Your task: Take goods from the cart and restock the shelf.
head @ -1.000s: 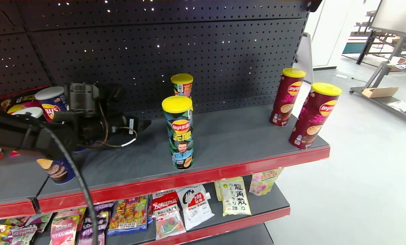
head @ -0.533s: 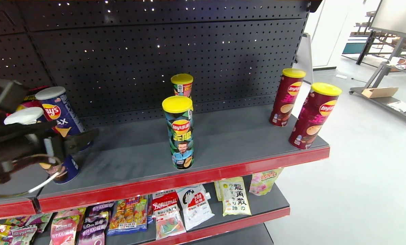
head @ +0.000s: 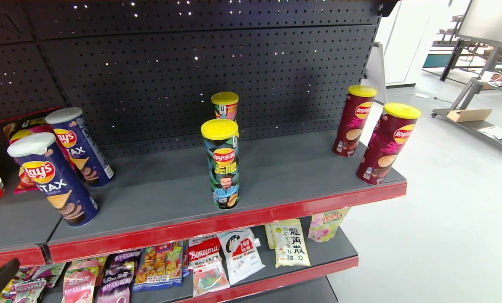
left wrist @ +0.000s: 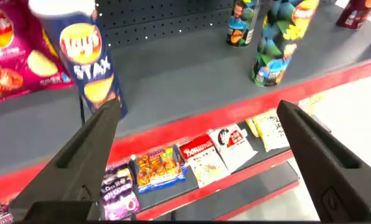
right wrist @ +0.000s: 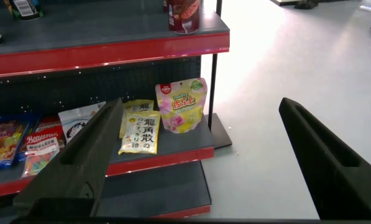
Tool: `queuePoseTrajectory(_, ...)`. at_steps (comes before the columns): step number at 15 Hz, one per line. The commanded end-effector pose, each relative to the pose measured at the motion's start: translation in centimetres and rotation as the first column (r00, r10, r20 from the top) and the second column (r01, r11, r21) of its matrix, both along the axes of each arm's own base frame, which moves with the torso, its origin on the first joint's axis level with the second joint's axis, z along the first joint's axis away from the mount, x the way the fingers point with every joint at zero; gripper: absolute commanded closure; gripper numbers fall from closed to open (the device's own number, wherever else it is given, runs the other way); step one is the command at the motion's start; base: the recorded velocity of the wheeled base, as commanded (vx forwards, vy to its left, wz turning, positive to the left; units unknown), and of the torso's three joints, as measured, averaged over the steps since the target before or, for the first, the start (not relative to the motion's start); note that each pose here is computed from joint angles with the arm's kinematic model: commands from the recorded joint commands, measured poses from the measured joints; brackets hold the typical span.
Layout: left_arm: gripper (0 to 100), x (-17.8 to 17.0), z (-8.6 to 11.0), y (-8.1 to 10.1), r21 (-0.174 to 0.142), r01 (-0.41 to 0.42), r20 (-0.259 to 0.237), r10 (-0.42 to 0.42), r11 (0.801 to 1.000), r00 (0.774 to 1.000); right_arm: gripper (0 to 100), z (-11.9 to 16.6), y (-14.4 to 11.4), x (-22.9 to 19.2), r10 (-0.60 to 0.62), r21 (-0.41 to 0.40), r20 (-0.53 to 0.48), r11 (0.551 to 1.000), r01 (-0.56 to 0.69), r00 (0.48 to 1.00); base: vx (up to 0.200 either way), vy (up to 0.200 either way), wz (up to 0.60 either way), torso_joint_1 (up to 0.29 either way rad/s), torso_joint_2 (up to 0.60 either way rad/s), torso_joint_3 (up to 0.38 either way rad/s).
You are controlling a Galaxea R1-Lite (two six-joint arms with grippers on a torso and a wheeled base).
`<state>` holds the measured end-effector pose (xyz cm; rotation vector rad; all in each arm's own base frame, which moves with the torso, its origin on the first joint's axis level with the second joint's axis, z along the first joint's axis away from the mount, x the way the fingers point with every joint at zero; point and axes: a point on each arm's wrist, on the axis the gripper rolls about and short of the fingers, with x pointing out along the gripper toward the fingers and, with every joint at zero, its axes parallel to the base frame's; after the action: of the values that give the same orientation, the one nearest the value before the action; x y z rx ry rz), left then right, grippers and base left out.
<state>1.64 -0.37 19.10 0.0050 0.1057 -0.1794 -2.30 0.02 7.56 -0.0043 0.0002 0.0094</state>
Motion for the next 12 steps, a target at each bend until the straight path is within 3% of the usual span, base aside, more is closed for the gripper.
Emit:
queuePoseTrajectory(1,0,-2.8,-3.0,0.2,-0.006,-0.001,0.083,0.001,1.000,0.997,0,0.0,0.0,0.0,0.001,0.001,-0.001,1.000,-0.001,1.000,0.000,0.000,0.00,0.000,0.00,0.000)
queuePoseTrajectory(2,0,-3.0,-3.5,0.2,-0.006,-0.003,0.085,0.003,1.000,0.996,0,0.0,0.0,0.0,0.001,0.000,-0.001,1.000,-0.001,1.000,0.000,0.000,0.00,0.000,0.00,0.000)
queuePoseTrajectory(4,0,-4.5,-7.4,0.3,-0.006,-0.010,0.118,0.011,1.000,0.993,0,0.0,0.0,0.0,0.004,-0.005,-0.001,1.000,-0.004,1.000,0.000,0.000,0.00,0.000,0.00,0.000)
queuePoseTrajectory(7,0,-4.3,-8.3,0.4,-0.006,-0.059,0.083,0.060,0.998,0.995,0,0.0,0.0,0.0,0.004,-0.005,-0.001,1.000,-0.004,1.000,0.000,0.000,0.00,0.000,0.00,0.000)
queuePoseTrajectory(12,0,-3.7,-10.2,0.3,0.002,-0.065,0.042,0.065,0.998,0.997,0,0.0,0.0,0.0,0.003,-0.002,-0.001,1.000,-0.003,1.000,0.000,0.000,0.60,0.001,0.00,0.004)
